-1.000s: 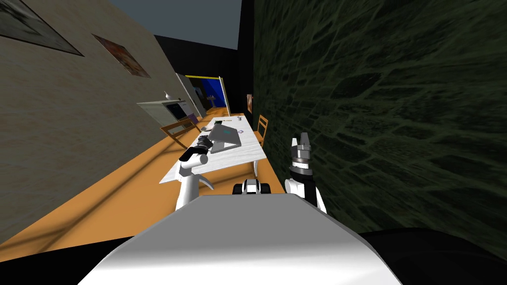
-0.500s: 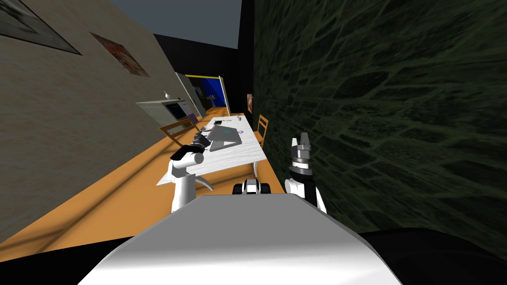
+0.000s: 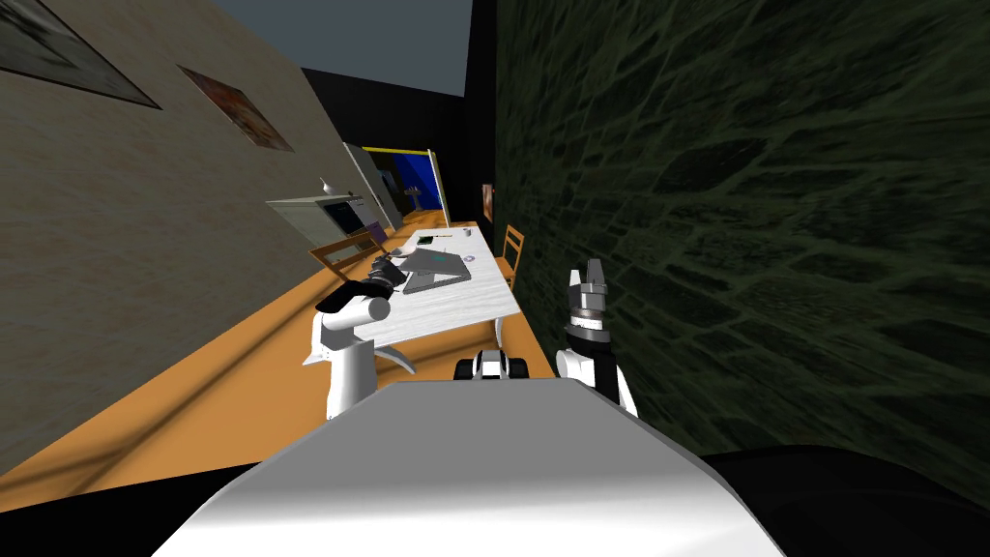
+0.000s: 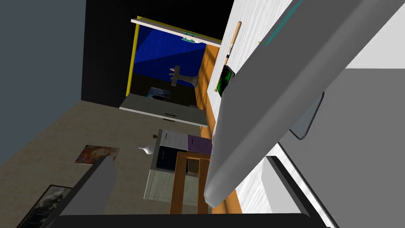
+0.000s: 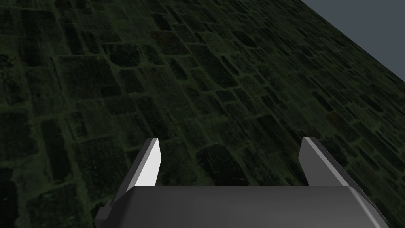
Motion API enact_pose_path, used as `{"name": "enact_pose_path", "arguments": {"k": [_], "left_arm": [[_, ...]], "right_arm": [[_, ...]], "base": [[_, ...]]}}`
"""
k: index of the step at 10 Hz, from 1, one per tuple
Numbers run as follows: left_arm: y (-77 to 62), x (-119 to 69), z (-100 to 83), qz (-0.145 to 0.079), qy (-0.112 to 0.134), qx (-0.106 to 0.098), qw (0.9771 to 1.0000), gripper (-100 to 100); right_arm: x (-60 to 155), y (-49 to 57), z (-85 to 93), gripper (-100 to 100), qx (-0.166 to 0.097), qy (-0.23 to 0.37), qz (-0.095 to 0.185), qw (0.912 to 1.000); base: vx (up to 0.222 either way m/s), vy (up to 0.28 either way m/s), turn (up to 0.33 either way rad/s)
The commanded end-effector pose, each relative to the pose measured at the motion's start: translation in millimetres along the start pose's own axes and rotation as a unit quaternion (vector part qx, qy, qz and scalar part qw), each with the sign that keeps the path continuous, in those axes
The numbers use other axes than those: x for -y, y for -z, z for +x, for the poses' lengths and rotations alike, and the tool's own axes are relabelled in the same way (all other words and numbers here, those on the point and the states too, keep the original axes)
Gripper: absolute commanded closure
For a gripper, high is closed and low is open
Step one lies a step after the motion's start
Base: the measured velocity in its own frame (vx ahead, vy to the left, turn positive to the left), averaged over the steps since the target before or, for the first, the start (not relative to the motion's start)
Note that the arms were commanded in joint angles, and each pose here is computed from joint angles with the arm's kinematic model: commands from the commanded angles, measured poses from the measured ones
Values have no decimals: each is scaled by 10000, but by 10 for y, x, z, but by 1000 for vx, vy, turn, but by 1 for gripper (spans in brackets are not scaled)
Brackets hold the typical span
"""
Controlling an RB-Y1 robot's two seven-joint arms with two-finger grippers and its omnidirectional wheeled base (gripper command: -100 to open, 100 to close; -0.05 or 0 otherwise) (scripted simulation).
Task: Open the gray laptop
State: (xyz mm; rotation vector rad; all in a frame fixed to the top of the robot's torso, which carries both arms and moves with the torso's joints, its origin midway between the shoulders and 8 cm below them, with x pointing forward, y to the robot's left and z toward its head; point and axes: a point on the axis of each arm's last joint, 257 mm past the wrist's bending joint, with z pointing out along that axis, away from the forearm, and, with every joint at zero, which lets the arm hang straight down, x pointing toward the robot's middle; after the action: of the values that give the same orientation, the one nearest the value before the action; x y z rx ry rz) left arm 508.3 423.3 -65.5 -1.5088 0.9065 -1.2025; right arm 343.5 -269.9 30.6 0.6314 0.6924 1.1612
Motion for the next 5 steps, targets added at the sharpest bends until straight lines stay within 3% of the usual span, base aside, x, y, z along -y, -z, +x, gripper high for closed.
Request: {"name": "enact_pose_path", "arguments": {"k": [1, 5], "left_arm": [[0, 0, 0, 1, 0, 0, 10000, 0], [0, 0, 0, 1, 0, 0, 10000, 0]], "right_arm": [[0, 0, 0, 0, 0, 0, 0, 10000], [0, 0, 0, 0, 0, 0, 0, 10000]], "base": [[0, 0, 0], [0, 0, 0]]}}
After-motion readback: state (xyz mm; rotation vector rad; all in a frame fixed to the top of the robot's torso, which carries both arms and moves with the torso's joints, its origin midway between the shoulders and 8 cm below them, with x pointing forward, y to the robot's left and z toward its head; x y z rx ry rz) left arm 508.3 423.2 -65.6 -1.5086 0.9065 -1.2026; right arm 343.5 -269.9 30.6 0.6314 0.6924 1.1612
